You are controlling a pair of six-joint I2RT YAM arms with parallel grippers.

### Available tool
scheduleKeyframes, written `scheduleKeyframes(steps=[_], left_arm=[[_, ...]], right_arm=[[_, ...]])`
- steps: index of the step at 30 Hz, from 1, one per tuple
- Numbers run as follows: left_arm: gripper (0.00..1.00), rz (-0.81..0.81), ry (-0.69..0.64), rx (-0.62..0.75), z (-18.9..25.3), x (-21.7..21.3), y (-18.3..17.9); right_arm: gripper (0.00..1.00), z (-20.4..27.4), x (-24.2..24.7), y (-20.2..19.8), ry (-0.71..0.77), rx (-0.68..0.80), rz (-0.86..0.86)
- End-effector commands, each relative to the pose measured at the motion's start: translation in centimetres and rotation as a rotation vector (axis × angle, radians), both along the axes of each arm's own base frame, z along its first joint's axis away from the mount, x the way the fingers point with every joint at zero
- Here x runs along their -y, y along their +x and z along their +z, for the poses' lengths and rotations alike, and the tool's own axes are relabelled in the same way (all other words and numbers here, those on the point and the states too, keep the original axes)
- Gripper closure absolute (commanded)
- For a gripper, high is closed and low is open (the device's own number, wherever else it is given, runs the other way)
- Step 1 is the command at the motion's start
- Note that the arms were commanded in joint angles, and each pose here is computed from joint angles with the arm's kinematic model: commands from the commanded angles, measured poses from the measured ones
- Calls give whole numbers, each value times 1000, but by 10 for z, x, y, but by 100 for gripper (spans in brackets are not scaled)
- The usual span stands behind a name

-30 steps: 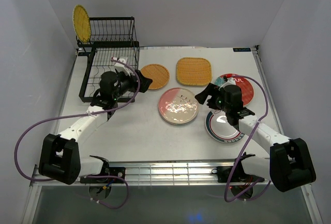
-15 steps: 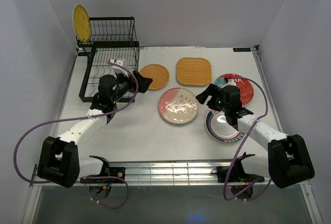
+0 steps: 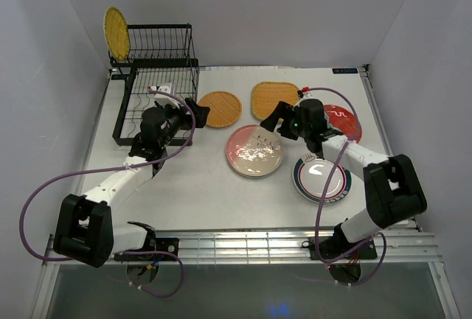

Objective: Load the plates into the dish rack
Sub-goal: Pick up the plate at the center of the board.

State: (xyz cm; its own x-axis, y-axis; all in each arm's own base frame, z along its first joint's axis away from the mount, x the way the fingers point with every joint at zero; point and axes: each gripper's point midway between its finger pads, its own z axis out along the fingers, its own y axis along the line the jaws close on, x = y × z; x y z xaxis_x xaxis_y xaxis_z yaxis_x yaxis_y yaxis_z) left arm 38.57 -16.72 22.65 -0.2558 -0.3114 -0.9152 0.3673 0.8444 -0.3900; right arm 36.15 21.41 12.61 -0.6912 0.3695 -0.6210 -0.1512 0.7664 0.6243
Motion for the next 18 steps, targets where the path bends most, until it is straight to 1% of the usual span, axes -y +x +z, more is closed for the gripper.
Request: scheduleKeyframes(steps=[1, 2, 3, 7, 9, 11, 12, 13, 15, 16, 18], left_arm=[[2, 99, 39, 58, 11, -19, 4], [2, 97, 40, 62, 12, -19, 4], [2, 96, 41, 65, 13, -19, 3], [2, 103, 43, 74, 17, -21, 4], [2, 112, 47, 70, 14, -23, 4], [2, 114, 45, 66, 13, -23, 4], [2, 112, 47, 61, 11, -22, 6], [2, 111, 46, 60, 11, -22, 6], [2, 106, 46, 57, 10, -21, 5], [2, 107, 46, 59, 10, -21, 6], [2, 108, 44, 55, 9, -21, 5]], right_arm=[[16, 18, -32, 21, 20, 23, 66], [16, 32, -39, 33, 40, 50, 64], [16, 25, -44, 39, 38, 37, 67], [16, 25, -64, 68, 45, 40, 78], [16, 18, -73, 85, 36, 22, 80], [16, 11, -80, 94, 28, 12, 81], [16, -3, -83, 99, 19, -10, 82], [17, 0, -88, 105, 25, 1, 85], [17, -16, -93, 111, 18, -27, 87], [17, -14, -98, 116, 26, -20, 89], [18, -26, -101, 120, 20, -37, 86]])
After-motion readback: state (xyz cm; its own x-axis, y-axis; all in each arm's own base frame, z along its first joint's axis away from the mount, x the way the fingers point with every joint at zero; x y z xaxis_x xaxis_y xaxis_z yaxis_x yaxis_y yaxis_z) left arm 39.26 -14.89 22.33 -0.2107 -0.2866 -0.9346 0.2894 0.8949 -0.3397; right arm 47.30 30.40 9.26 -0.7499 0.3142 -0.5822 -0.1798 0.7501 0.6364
